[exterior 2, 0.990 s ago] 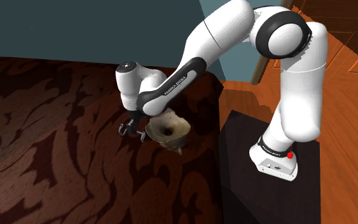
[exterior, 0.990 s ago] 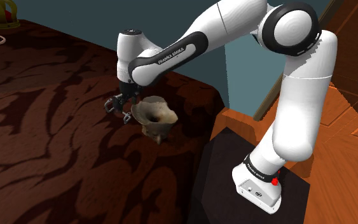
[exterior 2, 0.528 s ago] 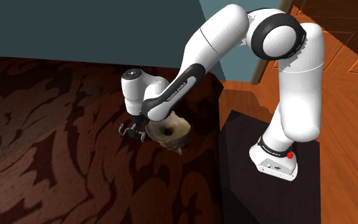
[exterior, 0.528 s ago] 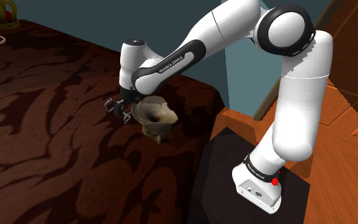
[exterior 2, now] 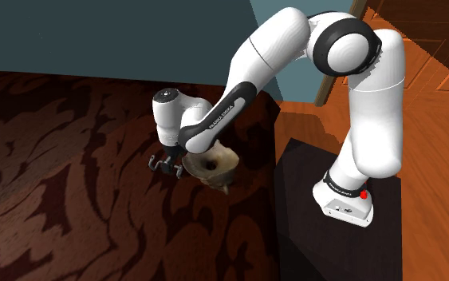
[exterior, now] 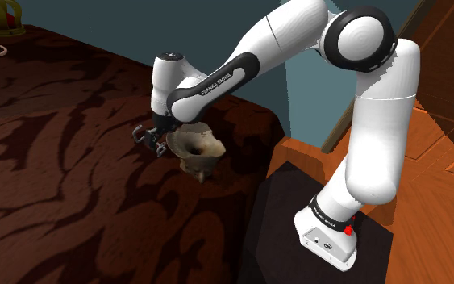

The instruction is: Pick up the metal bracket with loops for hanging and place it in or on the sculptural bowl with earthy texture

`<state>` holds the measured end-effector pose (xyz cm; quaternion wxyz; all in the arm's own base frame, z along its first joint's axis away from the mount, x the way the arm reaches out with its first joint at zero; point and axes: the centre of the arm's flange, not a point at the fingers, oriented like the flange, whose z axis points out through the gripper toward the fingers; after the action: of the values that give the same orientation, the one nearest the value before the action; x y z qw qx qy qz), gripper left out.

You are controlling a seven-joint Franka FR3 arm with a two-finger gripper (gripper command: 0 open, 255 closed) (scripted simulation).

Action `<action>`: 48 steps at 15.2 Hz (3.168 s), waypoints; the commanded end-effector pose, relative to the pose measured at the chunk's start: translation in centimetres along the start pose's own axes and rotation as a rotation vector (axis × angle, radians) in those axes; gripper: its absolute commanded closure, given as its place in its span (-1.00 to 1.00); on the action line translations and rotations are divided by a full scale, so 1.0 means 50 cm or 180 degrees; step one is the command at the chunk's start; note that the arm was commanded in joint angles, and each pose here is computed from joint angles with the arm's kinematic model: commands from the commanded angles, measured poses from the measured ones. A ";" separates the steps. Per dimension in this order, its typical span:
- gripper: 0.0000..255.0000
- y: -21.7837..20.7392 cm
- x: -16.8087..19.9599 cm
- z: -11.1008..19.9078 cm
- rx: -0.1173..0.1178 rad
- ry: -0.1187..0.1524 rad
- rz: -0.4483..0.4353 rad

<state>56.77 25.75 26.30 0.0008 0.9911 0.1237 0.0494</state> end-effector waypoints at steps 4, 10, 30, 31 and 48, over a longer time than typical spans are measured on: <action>1.00 0.000 0.000 0.000 0.0000 0.0000 0.0000; 1.00 0.000 0.000 0.000 0.0000 0.0000 0.0000; 1.00 0.003 0.021 -0.210 0.0000 0.0000 0.0000; 1.00 0.003 0.022 -0.221 0.0000 0.0000 0.0000; 1.00 0.005 0.039 -0.399 0.0000 0.0000 0.0000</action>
<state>56.71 25.75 45.85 0.0007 0.9911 0.1236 0.0496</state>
